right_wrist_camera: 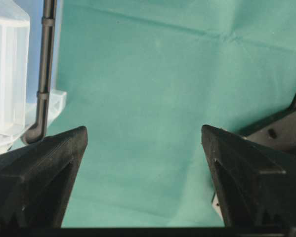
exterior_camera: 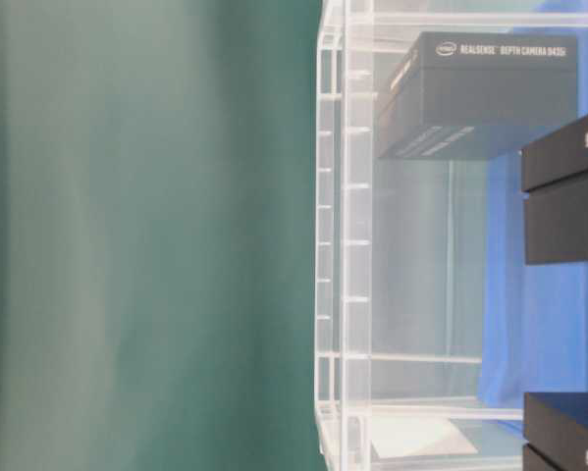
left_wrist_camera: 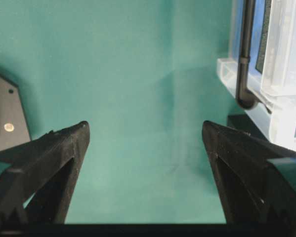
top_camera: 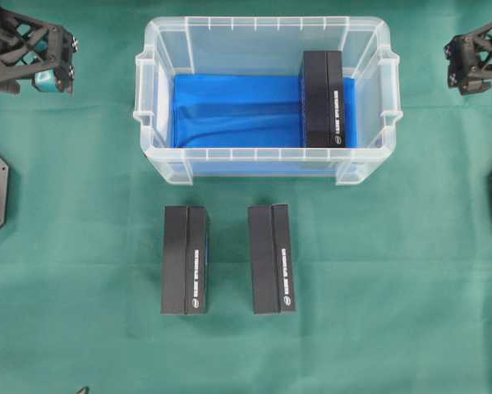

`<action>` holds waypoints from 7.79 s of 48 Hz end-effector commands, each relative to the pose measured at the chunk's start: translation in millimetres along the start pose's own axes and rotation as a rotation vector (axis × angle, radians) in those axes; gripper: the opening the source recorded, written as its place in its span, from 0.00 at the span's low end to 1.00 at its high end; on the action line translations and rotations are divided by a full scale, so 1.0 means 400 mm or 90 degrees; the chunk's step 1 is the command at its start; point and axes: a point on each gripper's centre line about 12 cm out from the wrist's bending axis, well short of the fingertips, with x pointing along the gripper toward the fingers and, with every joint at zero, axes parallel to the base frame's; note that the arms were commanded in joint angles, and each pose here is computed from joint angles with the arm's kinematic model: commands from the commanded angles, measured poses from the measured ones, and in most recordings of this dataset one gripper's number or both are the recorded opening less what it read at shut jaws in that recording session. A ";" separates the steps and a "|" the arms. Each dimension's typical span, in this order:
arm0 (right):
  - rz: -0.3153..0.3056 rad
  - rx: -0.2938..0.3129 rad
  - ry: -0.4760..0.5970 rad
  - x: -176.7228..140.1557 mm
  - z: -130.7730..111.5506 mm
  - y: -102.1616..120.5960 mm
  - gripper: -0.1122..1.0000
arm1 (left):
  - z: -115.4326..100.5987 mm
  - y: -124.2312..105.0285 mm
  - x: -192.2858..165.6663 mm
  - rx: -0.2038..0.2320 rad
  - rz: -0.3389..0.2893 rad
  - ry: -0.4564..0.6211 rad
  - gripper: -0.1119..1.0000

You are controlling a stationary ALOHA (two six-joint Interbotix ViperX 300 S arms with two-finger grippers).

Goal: Take out the box from the case.
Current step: 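Move the open right gripper over the right black box in the case, then lower the right gripper and close it on the right box, then lift the right box up out of the case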

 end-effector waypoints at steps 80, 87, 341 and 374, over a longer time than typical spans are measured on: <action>0.048 -0.014 -0.005 0.067 0.029 0.406 0.92 | 0.009 -0.016 -0.019 0.034 -0.032 -0.014 0.91; 0.048 -0.014 -0.005 0.067 0.029 0.406 0.92 | 0.009 -0.015 -0.021 0.034 -0.031 -0.014 0.91; -0.030 0.036 -0.009 -0.221 0.011 0.428 0.68 | -0.018 -0.020 -0.022 0.058 -0.038 -0.009 0.91; -0.030 0.036 -0.012 -0.221 0.011 0.428 0.68 | -0.019 -0.020 -0.023 0.059 -0.038 -0.008 0.91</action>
